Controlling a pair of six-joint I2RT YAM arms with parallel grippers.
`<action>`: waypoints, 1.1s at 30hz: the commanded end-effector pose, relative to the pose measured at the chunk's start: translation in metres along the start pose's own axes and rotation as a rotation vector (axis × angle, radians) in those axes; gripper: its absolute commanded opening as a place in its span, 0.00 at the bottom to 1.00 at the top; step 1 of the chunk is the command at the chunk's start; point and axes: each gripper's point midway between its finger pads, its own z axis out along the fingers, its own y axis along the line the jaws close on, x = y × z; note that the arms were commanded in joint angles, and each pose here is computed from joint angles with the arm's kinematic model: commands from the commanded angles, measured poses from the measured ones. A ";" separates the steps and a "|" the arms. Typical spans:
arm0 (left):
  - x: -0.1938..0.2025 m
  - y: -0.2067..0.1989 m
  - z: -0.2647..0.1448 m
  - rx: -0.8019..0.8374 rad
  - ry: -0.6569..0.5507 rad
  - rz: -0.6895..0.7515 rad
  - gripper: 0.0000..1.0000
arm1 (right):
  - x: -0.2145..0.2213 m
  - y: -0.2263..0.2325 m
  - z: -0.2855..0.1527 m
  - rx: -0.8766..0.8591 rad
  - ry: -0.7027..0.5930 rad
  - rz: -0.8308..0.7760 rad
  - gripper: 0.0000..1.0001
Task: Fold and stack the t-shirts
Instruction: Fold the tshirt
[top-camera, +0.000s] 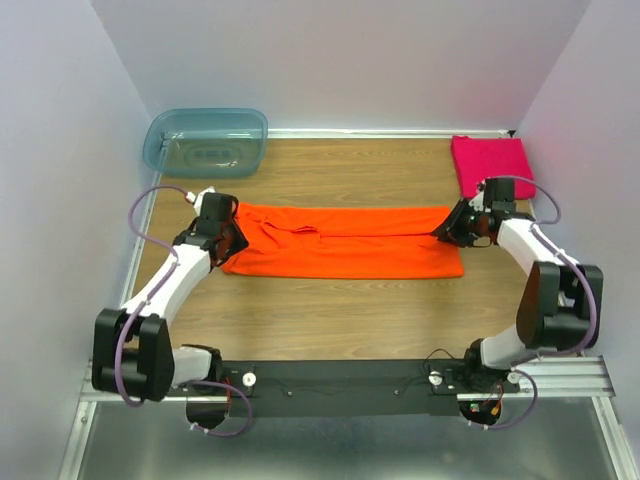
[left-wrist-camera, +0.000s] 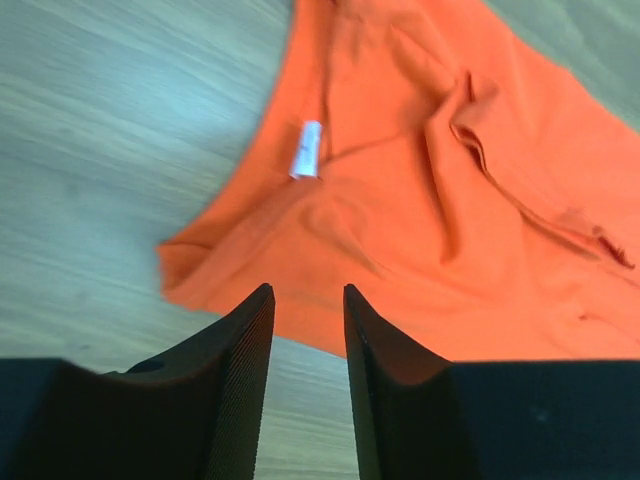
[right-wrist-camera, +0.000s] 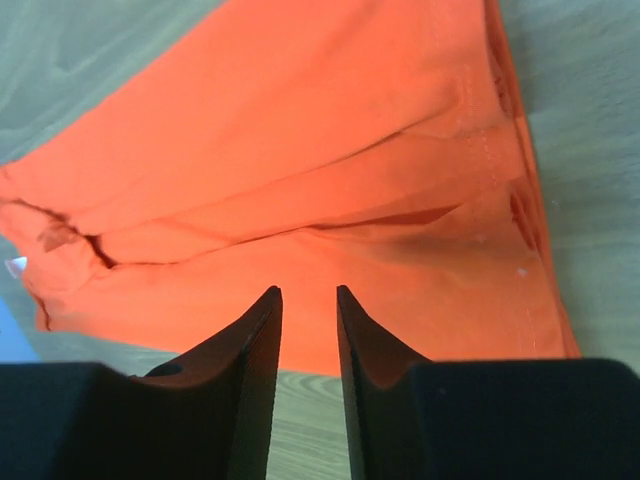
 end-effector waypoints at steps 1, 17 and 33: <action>0.023 -0.014 0.025 0.048 0.065 -0.011 0.40 | -0.005 0.006 0.018 -0.051 0.034 0.020 0.35; 0.047 0.043 0.069 -0.139 0.176 -0.027 0.34 | -0.048 -0.009 0.038 0.040 -0.052 -0.088 0.32; 0.003 0.023 0.025 -0.041 0.033 -0.001 0.73 | 0.095 0.238 0.098 -0.390 0.060 -0.981 0.73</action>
